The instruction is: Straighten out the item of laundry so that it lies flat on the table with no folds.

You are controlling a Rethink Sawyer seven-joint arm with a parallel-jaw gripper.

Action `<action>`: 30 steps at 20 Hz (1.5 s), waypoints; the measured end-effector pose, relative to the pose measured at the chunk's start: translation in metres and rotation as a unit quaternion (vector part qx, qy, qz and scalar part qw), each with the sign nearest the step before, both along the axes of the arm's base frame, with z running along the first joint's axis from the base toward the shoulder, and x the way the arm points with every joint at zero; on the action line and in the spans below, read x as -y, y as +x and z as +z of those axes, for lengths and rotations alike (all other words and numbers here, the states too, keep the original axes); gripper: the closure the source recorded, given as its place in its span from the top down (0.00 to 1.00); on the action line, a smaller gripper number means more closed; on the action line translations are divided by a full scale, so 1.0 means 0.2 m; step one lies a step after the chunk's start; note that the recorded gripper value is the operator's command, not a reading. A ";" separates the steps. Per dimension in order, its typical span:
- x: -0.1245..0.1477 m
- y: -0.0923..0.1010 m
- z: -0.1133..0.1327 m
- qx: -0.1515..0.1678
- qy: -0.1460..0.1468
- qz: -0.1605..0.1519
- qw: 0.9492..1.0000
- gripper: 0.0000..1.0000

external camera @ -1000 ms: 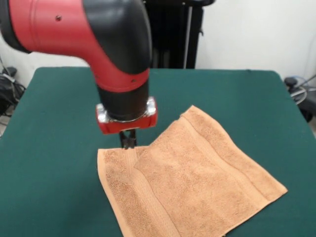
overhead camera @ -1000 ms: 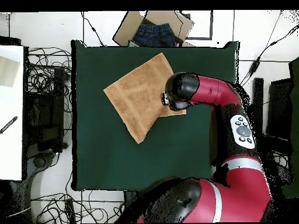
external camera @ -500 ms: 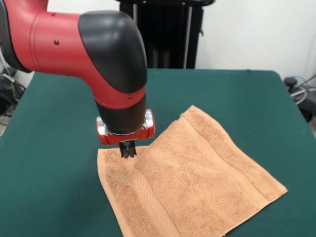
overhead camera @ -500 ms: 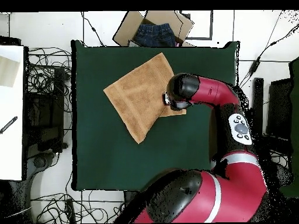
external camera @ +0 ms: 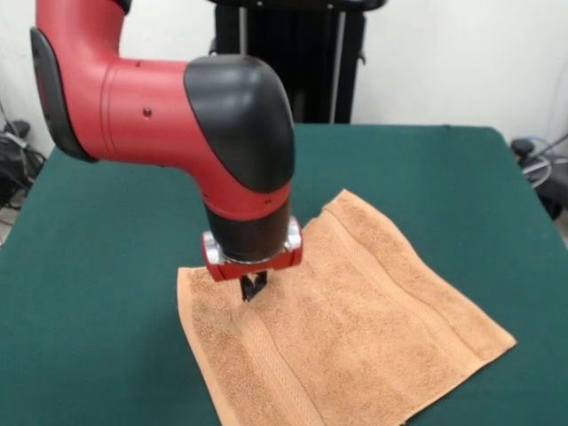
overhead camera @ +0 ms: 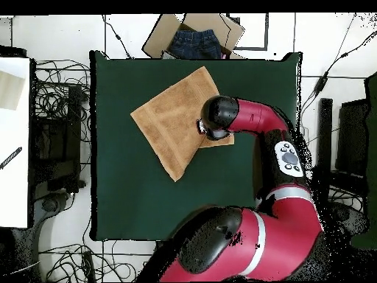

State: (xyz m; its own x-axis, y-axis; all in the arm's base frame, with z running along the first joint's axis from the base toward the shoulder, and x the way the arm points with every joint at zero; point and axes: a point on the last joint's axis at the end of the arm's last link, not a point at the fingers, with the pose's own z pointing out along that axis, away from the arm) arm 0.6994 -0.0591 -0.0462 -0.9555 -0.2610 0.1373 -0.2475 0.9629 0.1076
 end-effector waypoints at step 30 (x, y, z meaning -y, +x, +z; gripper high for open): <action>-0.03 0.07 -0.05 -0.005 -0.006 0.003 1.000 0.00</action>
State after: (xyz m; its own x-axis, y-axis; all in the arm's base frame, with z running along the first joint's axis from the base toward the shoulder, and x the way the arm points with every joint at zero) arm 0.7128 -0.0536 -0.0562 -0.9527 -0.2644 0.1500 -0.2517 0.9628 0.0987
